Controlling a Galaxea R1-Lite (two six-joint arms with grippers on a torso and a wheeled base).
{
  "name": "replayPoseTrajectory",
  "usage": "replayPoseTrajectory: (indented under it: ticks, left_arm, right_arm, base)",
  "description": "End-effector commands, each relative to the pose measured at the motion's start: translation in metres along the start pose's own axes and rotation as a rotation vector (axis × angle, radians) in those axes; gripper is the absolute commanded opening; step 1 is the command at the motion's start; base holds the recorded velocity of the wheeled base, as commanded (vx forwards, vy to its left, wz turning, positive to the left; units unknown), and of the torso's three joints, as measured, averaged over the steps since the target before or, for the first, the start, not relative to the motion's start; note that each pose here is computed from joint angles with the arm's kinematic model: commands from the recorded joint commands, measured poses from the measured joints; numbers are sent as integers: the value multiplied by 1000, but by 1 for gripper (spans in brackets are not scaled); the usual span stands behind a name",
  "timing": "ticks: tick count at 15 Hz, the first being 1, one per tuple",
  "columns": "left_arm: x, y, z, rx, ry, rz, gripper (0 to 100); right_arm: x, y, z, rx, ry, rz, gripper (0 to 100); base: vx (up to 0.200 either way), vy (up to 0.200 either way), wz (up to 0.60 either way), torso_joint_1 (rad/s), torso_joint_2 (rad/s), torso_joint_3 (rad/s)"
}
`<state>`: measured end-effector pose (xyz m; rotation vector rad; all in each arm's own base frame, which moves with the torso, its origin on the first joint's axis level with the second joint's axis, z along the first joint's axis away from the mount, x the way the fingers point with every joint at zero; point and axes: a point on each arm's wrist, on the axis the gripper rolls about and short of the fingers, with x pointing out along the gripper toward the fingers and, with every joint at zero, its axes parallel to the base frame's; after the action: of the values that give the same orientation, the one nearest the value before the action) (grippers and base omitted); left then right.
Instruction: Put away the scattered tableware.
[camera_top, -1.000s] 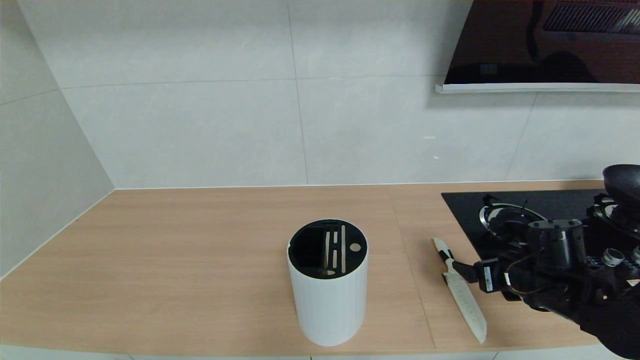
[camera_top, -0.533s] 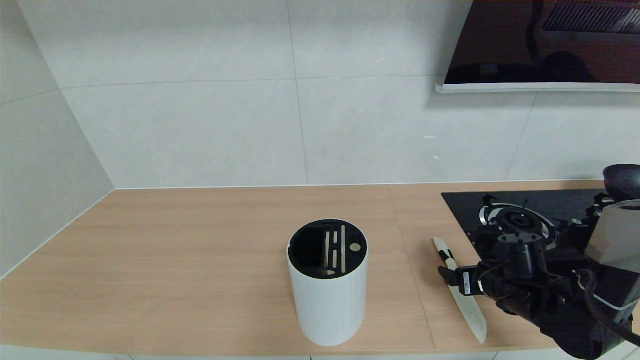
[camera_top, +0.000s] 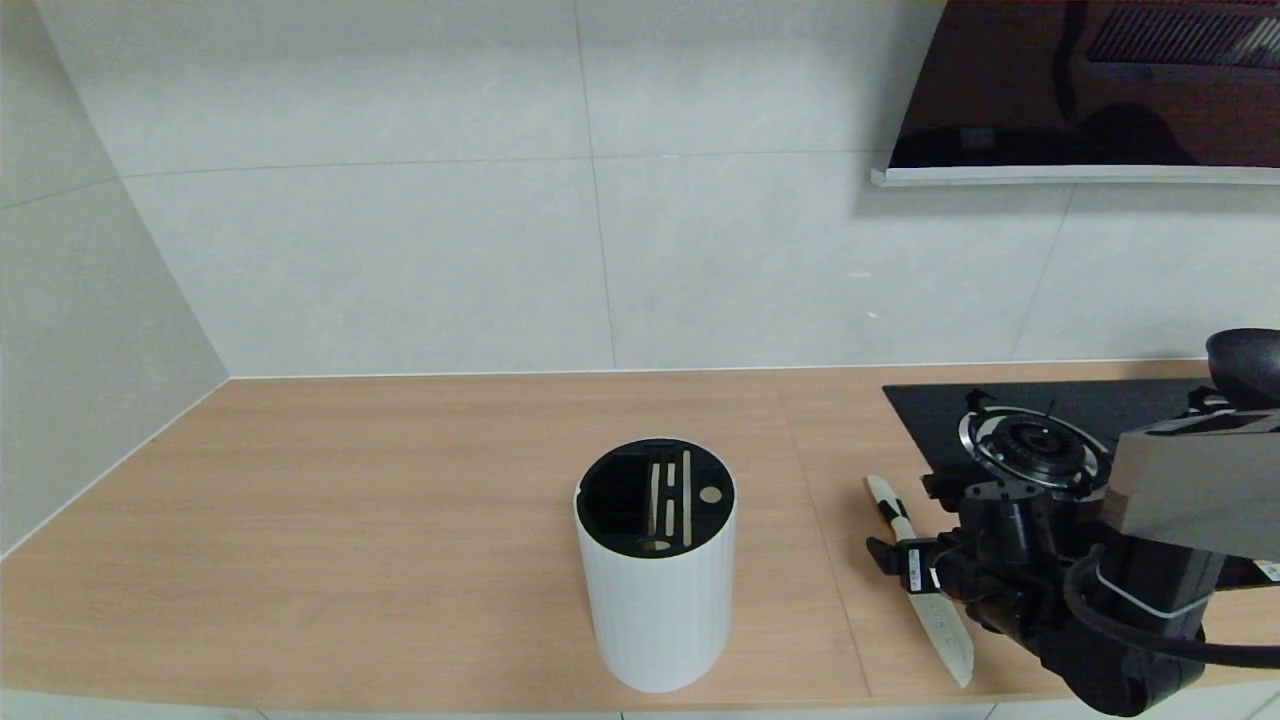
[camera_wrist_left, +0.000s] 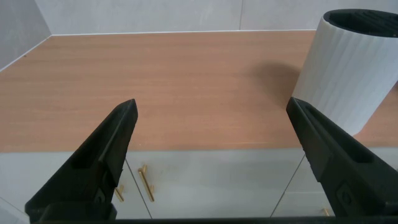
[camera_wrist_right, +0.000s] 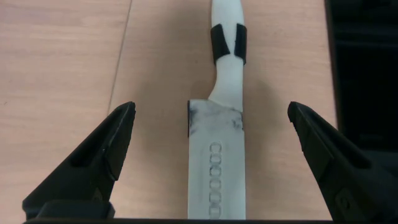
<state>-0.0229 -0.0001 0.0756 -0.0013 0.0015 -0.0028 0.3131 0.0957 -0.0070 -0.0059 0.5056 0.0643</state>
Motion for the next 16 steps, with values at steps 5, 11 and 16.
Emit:
replayPoseTrajectory:
  ticks: [5, 11, 16]
  left_arm:
    - [0, 0, 0, 0, 0, 0, 100]
    - [0, 0, 0, 0, 0, 0, 100]
    - [0, 0, 0, 0, 0, 0, 100]
  right_arm:
    - [15, 1, -15, -7, 28, -21, 100]
    - [17, 1, -16, -8, 30, -30, 100]
    - [18, 1, -18, -12, 37, -33, 100]
  base:
    - [0, 0, 0, 0, 0, 0]
    - [0, 0, 0, 0, 0, 0]
    - [0, 0, 0, 0, 0, 0]
